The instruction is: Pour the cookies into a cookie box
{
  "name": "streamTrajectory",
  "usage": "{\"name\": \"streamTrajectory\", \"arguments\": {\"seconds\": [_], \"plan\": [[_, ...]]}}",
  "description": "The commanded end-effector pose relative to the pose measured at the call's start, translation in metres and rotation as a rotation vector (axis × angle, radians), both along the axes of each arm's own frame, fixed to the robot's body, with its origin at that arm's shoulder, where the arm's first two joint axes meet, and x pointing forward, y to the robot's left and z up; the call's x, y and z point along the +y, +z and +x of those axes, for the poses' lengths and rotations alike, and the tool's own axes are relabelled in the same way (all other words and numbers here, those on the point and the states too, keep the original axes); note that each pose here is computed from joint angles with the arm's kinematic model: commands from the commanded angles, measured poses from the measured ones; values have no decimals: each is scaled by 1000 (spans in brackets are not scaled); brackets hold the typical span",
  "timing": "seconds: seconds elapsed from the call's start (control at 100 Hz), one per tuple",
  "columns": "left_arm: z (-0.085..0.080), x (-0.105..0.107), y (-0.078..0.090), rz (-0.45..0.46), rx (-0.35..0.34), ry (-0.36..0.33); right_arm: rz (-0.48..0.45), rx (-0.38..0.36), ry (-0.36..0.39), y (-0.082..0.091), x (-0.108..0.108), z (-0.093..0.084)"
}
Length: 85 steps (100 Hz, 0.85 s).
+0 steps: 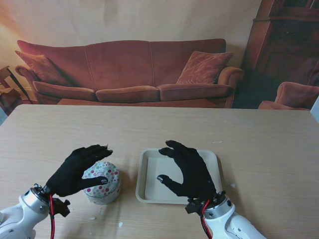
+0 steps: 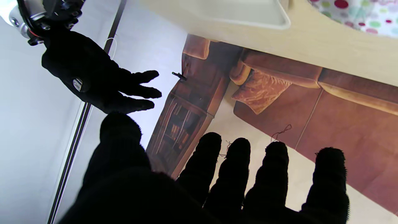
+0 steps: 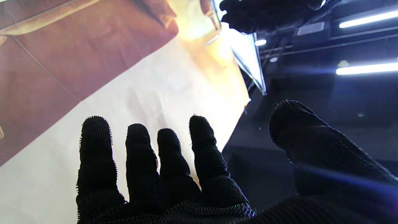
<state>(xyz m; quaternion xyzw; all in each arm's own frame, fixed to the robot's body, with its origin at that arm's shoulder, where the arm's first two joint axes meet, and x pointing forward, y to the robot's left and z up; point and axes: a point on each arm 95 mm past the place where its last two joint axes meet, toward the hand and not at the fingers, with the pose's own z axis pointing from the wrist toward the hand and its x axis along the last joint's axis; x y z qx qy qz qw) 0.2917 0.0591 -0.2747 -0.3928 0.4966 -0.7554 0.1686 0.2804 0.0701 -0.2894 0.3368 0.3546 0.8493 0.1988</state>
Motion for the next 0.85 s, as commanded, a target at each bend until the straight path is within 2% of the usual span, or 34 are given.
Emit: {"name": "streamTrajectory", "arguments": {"seconds": [0.0,0.21,0.45,0.84], "plan": [[-2,-2,-1,15,-16,-7,-11,9,19,-2,3,-3],[1,-3,-2,16,-18,3,-52,17,25,-8,-3,-1],[1,-9,-3,0,-24,18,-33,25,17,-10,-6,-2],[2,-10,-3,22,-28,5,-29,25,16,-10,-5,-6]]}}
